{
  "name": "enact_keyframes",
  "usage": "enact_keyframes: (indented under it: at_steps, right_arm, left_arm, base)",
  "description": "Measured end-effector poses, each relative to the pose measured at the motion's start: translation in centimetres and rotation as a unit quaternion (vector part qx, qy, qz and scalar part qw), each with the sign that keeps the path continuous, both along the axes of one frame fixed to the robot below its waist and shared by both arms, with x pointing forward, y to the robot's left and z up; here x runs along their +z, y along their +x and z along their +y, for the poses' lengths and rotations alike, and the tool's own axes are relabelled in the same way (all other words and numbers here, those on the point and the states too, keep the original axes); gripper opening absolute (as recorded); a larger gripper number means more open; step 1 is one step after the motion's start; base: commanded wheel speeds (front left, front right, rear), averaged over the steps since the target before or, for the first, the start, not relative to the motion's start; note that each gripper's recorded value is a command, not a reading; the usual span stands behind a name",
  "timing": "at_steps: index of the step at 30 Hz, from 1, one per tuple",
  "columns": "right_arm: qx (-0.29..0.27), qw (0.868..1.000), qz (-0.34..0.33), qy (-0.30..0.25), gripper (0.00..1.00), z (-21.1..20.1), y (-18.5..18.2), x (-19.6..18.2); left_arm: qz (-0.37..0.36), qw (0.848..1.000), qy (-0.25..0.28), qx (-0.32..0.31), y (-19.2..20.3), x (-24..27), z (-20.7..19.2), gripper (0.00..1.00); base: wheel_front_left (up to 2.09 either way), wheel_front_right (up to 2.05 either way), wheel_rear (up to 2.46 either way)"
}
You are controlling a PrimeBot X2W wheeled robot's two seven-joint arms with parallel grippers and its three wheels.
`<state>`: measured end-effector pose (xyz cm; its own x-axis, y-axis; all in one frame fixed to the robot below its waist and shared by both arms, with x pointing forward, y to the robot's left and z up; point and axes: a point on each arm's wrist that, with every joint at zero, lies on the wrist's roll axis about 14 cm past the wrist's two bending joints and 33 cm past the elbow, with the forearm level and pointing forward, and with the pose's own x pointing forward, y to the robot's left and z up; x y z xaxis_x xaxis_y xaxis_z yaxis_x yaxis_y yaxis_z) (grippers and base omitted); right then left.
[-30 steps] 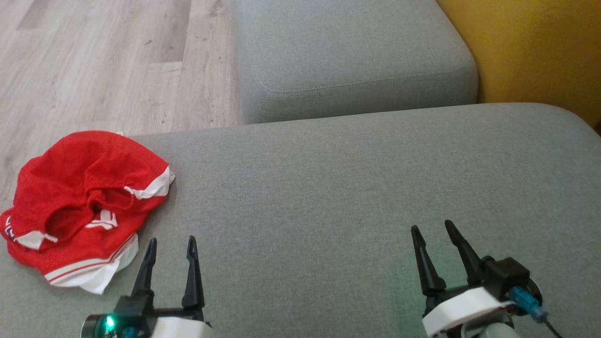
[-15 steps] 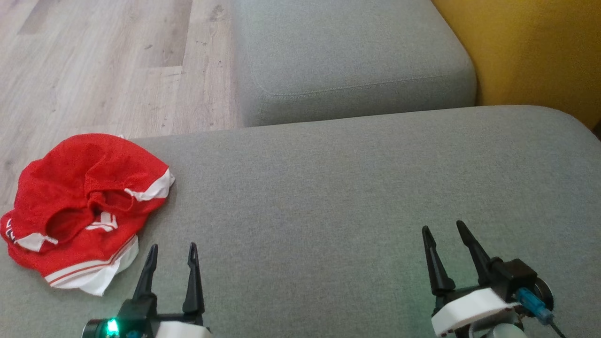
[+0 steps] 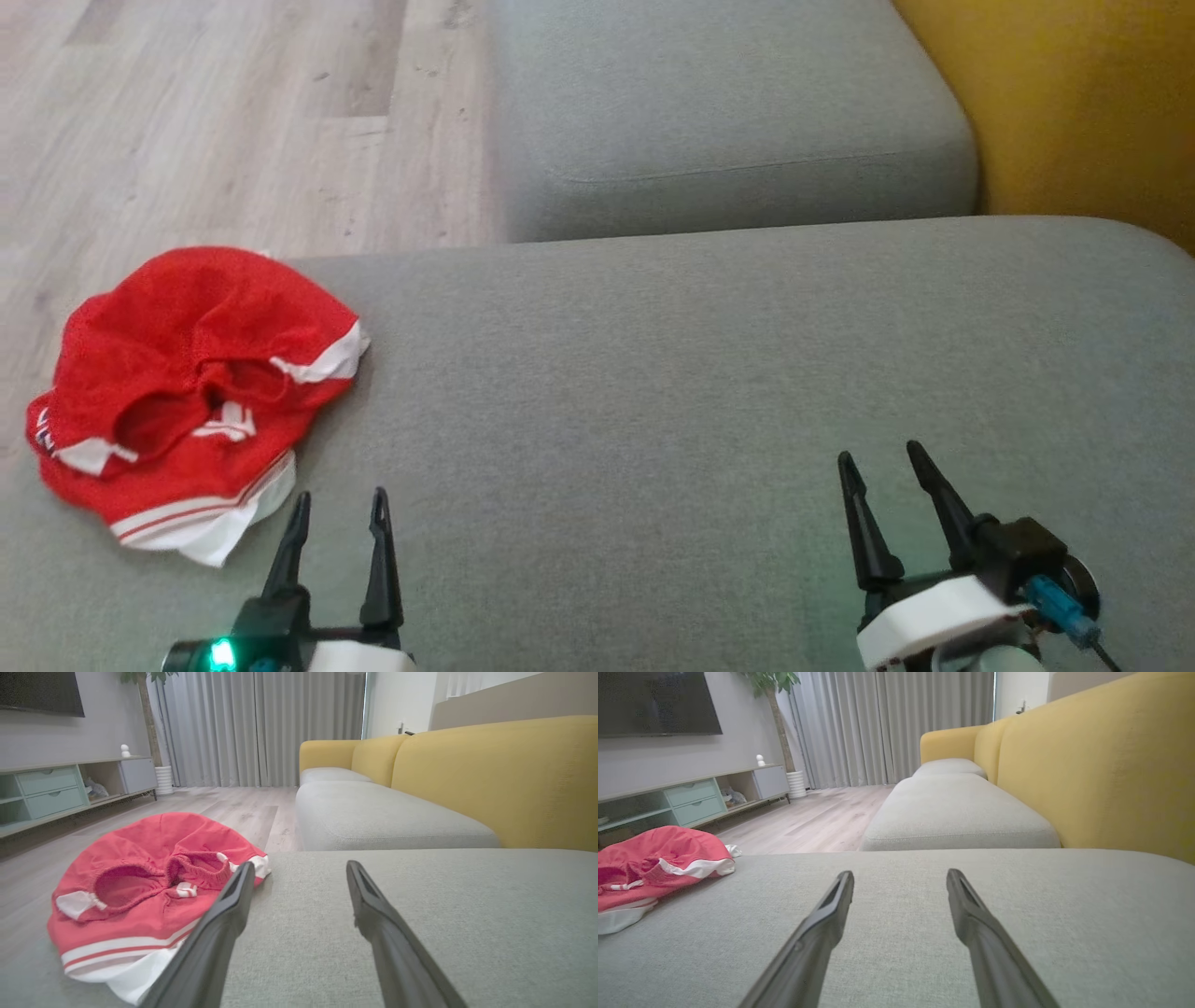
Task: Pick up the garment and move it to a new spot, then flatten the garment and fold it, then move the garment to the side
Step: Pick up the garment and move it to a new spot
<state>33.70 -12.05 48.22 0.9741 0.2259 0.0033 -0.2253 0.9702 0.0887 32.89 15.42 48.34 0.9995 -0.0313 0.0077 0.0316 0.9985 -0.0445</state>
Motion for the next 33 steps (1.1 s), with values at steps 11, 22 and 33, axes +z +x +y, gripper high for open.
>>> enact_keyframes:
  at_steps: [11,22,33]
  right_arm:
    - [0.074,0.997,0.004,-0.002,1.0,4.8,1.1,-0.1]
    - [0.139,0.99,0.004,-0.003,1.0,9.1,2.2,0.1]
    - [0.172,0.985,0.014,-0.005,1.0,11.3,2.7,-0.6]
  left_arm:
    - [0.01,0.997,0.002,0.082,-1.9,-0.8,5.1,1.0]
    - [0.01,0.985,-0.003,0.171,-4.9,-0.9,10.2,1.0]
    - [-0.003,0.975,0.01,0.22,-6.9,0.0,12.8,1.0]
  base:
    - [0.0,0.0,0.0]
    - [0.0,0.0,0.0]
    - [0.0,0.0,0.0]
